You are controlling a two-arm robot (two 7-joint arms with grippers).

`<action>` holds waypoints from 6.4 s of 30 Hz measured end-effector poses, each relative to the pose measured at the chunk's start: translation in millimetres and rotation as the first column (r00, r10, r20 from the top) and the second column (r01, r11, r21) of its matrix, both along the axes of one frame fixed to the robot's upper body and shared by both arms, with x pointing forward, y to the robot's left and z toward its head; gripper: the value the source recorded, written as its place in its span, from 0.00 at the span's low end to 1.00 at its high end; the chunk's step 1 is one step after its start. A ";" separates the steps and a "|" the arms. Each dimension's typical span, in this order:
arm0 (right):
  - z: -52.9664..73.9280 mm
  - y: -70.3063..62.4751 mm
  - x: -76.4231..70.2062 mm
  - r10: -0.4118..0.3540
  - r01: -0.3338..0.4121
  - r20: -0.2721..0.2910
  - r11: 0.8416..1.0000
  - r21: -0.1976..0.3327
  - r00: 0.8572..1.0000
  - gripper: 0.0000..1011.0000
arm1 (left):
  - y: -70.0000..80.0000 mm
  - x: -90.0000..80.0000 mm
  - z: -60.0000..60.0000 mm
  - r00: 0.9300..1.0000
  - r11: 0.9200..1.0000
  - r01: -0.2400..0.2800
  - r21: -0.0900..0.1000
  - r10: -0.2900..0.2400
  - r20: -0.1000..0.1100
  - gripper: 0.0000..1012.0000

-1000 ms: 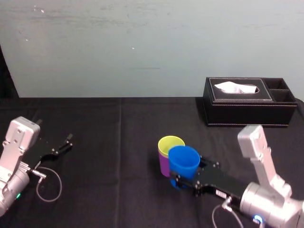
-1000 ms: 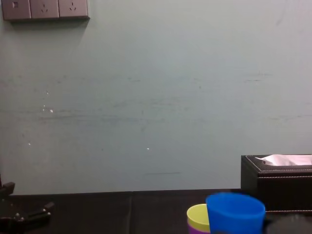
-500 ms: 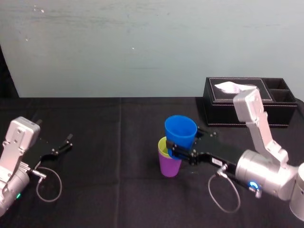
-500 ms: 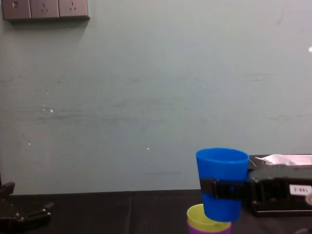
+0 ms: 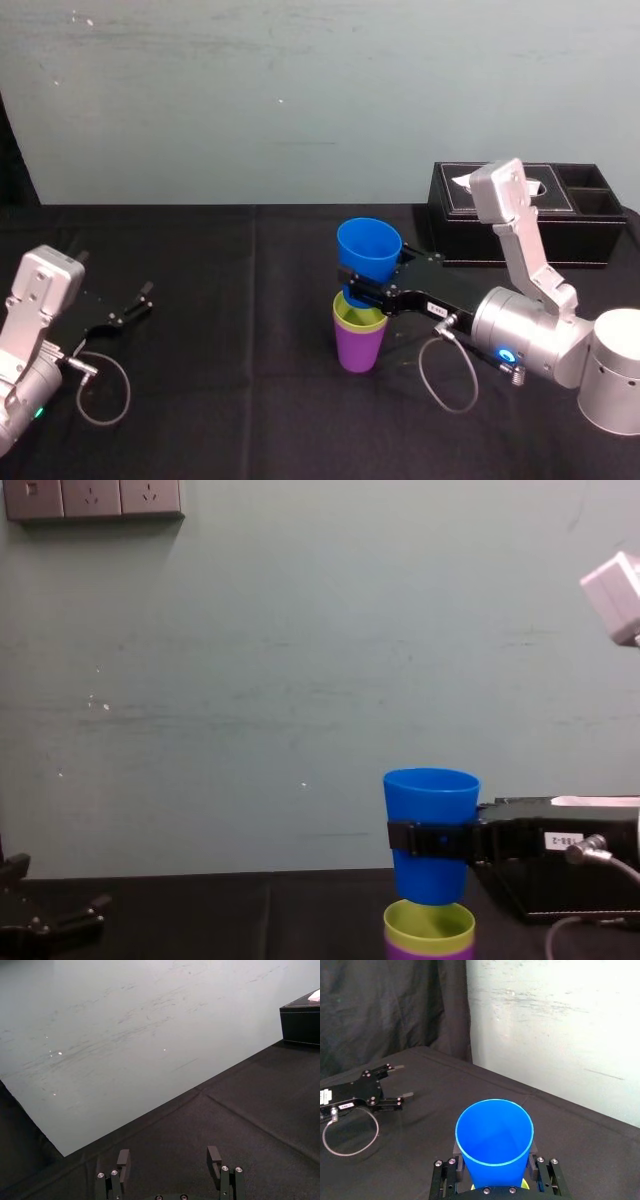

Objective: Stack the three plastic cups sequentially using one hand.

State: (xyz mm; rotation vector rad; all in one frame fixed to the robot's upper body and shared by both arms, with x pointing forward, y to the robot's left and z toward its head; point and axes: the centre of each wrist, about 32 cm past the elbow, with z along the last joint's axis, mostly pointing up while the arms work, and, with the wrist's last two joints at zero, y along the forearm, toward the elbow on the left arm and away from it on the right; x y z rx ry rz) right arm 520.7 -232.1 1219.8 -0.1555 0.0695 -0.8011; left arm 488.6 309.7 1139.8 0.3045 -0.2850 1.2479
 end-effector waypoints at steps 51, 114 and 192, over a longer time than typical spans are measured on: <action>-22.8 6.3 6.6 -0.003 0.003 -0.024 1.000 0.001 1.000 0.71 | 0.0 0.0 0.0 1.000 1.000 0.000 0.000 0.000 0.000 0.99; -30.1 -6.4 -15.6 -0.166 0.163 0.091 0.986 0.041 0.982 0.99 | 0.0 0.0 0.0 1.000 1.000 0.000 0.000 0.000 0.000 0.99; -84.9 -6.7 -39.1 -0.543 0.546 0.065 0.837 -0.035 0.837 0.99 | 0.0 0.0 0.0 1.000 1.000 0.000 0.000 0.000 0.000 0.99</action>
